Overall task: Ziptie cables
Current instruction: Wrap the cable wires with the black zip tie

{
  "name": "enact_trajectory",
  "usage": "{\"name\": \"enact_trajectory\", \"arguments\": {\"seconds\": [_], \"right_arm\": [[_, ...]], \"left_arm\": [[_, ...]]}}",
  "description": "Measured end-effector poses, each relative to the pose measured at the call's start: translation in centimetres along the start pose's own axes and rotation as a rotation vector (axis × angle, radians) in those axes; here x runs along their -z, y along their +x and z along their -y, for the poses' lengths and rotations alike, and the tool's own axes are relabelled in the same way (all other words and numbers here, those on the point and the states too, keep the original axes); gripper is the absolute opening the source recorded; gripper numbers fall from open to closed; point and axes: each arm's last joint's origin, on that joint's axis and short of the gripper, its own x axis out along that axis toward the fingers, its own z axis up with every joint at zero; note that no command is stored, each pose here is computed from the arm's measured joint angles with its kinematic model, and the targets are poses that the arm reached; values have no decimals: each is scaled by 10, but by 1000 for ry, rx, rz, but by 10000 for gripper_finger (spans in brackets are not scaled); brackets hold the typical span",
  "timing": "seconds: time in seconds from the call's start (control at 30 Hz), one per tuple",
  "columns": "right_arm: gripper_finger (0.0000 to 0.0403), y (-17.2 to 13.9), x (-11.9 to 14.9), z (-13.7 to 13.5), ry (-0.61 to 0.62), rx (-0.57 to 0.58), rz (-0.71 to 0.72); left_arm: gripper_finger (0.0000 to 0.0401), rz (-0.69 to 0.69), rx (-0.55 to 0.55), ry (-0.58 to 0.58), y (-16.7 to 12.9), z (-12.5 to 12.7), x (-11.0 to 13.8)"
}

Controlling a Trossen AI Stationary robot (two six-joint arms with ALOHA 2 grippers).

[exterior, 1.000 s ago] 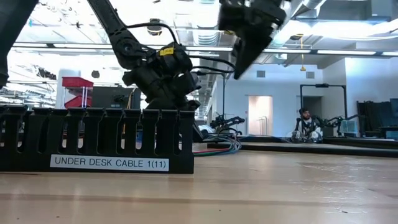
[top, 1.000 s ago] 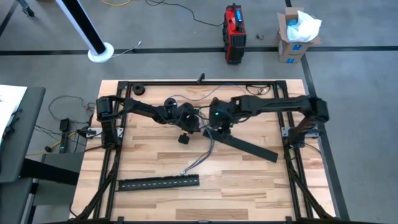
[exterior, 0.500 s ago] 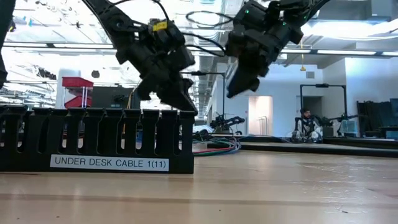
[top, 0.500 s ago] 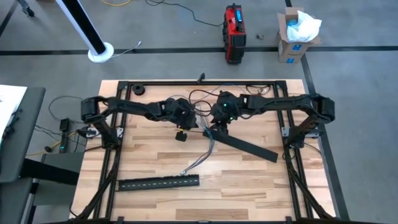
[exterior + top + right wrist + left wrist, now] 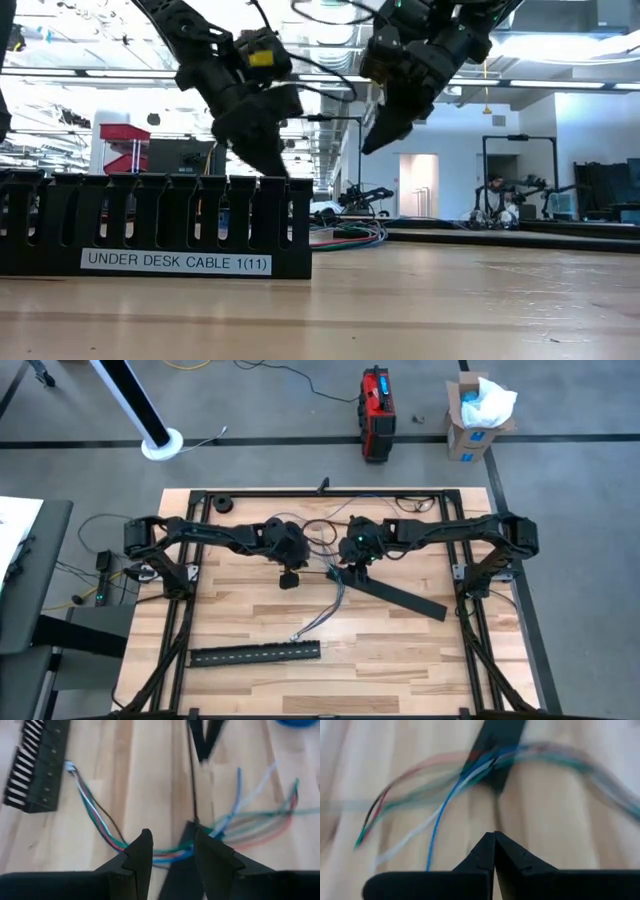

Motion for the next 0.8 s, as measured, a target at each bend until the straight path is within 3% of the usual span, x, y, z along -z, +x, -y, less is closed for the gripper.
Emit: {"name": "enact_trajectory", "arguments": {"seconds": [0.1,0.23,0.33,0.47,0.57,0.7,0.8], "right_arm": [[134,-1,3,4,16,5,-22],[134,-2,5,7,30,-10,-44],[134,-3,6,9,28,-20,-42],[134,-3,5,10,20,-27,-32],[134,-4,6,15,34,-32,-34],[134,-8,10,25,61,-56,-53],[134,-13,17,33,96,-119,-88]], "left_arm": [[0,69,-73,-179,-16,-6,-7],[0,258,-124,-623,-54,-16,-19],[0,485,-141,-834,-94,-12,-33],[0,781,-167,-1143,-137,13,-37],[0,827,-143,-1324,-137,32,-25],[0,740,-52,-1413,-117,56,-6],[0,753,-1,-1501,-98,71,7]]}}
